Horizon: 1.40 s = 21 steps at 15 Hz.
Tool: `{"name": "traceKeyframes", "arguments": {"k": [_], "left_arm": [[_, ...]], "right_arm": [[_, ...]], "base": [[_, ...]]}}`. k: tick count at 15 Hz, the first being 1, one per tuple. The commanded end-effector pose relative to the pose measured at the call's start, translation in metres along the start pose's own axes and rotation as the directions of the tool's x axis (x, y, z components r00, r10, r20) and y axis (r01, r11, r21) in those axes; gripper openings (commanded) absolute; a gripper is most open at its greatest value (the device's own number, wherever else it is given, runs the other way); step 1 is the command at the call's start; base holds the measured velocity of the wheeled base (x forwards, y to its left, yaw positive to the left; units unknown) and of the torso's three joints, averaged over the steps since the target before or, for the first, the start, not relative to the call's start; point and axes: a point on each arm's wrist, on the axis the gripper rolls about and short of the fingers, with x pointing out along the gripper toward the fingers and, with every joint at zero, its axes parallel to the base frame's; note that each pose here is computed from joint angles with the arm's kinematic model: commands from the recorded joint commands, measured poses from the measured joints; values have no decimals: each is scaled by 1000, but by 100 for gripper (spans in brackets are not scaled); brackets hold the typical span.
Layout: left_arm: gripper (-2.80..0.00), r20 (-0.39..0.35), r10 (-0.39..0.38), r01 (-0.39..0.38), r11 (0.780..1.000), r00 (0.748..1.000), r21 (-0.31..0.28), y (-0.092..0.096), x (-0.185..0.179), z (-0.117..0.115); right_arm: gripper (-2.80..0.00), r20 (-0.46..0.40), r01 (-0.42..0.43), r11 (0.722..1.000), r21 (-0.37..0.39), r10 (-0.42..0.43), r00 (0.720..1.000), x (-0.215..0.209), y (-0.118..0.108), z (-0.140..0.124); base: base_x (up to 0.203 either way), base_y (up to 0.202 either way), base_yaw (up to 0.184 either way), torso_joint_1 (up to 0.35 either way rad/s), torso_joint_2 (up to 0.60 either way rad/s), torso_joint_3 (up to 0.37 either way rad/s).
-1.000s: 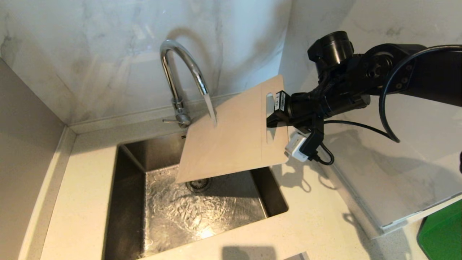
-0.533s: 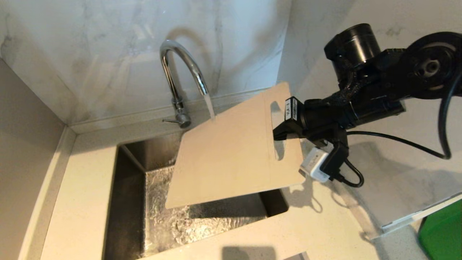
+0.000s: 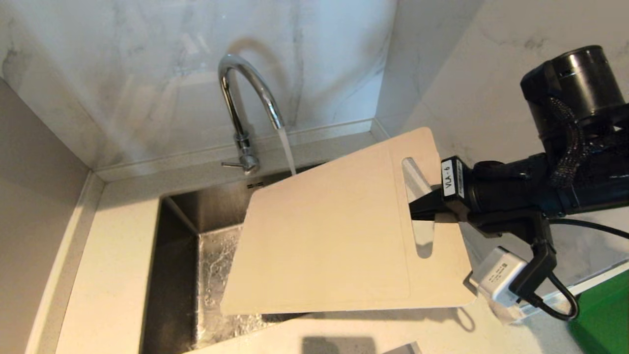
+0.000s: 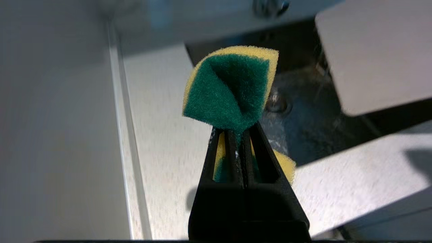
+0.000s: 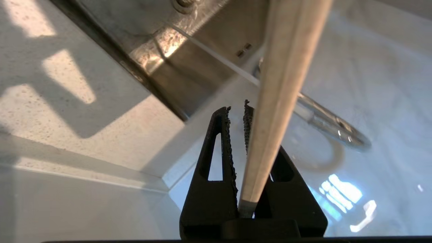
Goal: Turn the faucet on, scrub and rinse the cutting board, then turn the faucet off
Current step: Scrub the cutting board underwater
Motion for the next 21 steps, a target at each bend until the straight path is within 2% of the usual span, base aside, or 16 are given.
{"name": "traceKeyframes", "arguments": {"k": [1,2,5,6,9,11,12,15,18,19,20,21], "left_arm": [[-280,10,-10,10,1000,1000,-4,0,5,39],[-280,-17,-19,19,1000,1000,-12,0,15,60],[-280,2,-50,50,996,999,-77,-1,58,149],[-280,-7,-72,71,993,997,-99,-2,78,170],[-280,-129,-165,145,977,978,-153,-8,140,204],[-280,-246,-245,202,961,938,-186,-18,175,209],[-280,-279,-310,260,944,909,-203,-28,186,208],[-280,-367,-489,404,869,791,-285,-70,213,198],[-280,-403,-611,488,789,681,-373,-113,224,187],[-280,-414,-630,501,775,657,-385,-127,229,182],[-280,-416,-639,505,768,647,-394,-140,235,176],[-280,-398,-643,507,764,655,-400,-151,243,172]], "right_arm": [[-280,-22,8,1000,-12,-8,1000,-10,4,6],[-280,-27,10,1000,-11,-10,1000,-12,4,6],[-280,-47,20,1000,17,-19,999,-19,5,4],[-280,-44,28,999,17,-27,999,-20,5,4],[-280,-57,43,999,19,-42,998,-22,1,1],[-280,-67,55,998,33,-53,996,-25,-2,-1],[-280,-61,56,998,31,-55,997,-25,-3,1],[-280,-49,62,998,22,-61,997,-22,-4,3],[-280,-36,76,997,19,-75,997,-22,-6,4],[-280,-35,76,997,18,-76,997,-21,-6,4],[-280,-30,77,997,19,-76,997,-20,-6,5],[-280,-18,80,997,16,-80,997,-19,-7,7]], "base": [[0,0,0,0,0,0],[0,0,0,0,0,0],[0,0,0,0,0,0],[0,0,0,0,0,0],[0,0,0,0,0,0],[0,0,0,0,0,0],[0,0,0,0,0,0],[0,0,0,0,0,0],[0,0,0,0,0,0],[0,0,0,0,0,0],[0,0,0,0,0,0],[0,0,0,0,0,0]]}}
